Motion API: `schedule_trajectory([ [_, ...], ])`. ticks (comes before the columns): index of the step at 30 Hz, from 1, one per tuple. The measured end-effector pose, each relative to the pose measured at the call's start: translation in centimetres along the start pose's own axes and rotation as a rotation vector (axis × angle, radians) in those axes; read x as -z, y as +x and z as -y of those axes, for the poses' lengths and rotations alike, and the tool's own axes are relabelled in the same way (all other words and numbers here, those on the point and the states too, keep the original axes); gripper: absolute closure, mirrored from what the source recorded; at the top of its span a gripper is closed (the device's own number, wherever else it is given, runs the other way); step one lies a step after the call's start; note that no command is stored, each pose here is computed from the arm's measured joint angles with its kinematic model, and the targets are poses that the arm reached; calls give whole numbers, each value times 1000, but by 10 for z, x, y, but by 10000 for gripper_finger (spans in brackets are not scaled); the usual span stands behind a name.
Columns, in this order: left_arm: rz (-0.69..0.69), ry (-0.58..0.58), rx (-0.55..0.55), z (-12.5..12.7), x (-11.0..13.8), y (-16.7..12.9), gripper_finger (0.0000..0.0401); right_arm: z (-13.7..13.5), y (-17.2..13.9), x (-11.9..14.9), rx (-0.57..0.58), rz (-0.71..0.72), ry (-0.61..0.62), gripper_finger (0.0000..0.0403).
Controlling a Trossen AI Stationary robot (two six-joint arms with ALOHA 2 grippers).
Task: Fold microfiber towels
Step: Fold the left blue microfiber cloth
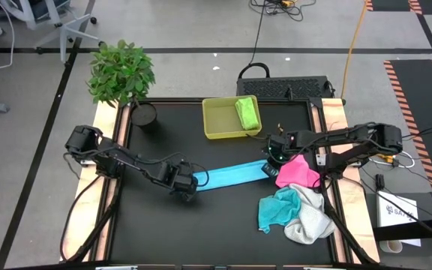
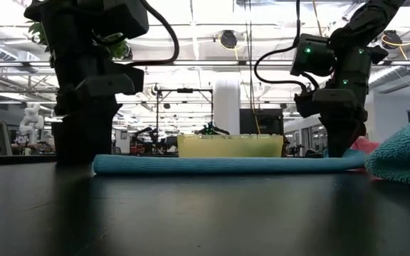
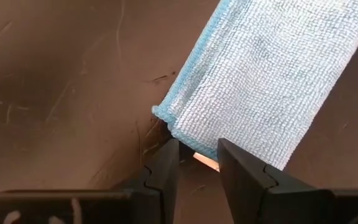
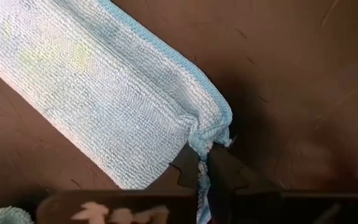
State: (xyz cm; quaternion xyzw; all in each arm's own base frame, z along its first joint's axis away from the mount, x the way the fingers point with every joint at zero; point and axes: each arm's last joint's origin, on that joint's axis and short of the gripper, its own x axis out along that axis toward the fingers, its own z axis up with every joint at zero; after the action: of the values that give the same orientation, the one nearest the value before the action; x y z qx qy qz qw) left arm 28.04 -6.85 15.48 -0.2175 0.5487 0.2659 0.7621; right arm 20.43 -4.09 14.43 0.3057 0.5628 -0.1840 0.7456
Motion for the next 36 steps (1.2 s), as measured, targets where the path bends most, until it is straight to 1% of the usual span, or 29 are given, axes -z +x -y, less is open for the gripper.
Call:
schedule_trajectory([
  [2, 5, -1, 8, 2, 0, 1, 286, 0, 0, 0, -7, -2, 20, 402],
  [7, 3, 1, 8, 3, 0, 4, 286, -6, -3, -4, -101, -14, 69, 402],
  [14, -25, 12, -5, 4, 2, 13, 286, -22, -24, -24, -152, 40, 37, 403],
  [19, -29, 7, -5, 4, 2, 13, 286, -30, -43, -33, -135, 11, 41, 403],
  [26, -33, 1, -2, 4, 3, 13, 286, -38, -64, -25, -62, -125, 21, 403],
  [36, 8, -28, 33, 5, -6, 15, 286, -46, -69, -23, -60, -133, 19, 403],
])
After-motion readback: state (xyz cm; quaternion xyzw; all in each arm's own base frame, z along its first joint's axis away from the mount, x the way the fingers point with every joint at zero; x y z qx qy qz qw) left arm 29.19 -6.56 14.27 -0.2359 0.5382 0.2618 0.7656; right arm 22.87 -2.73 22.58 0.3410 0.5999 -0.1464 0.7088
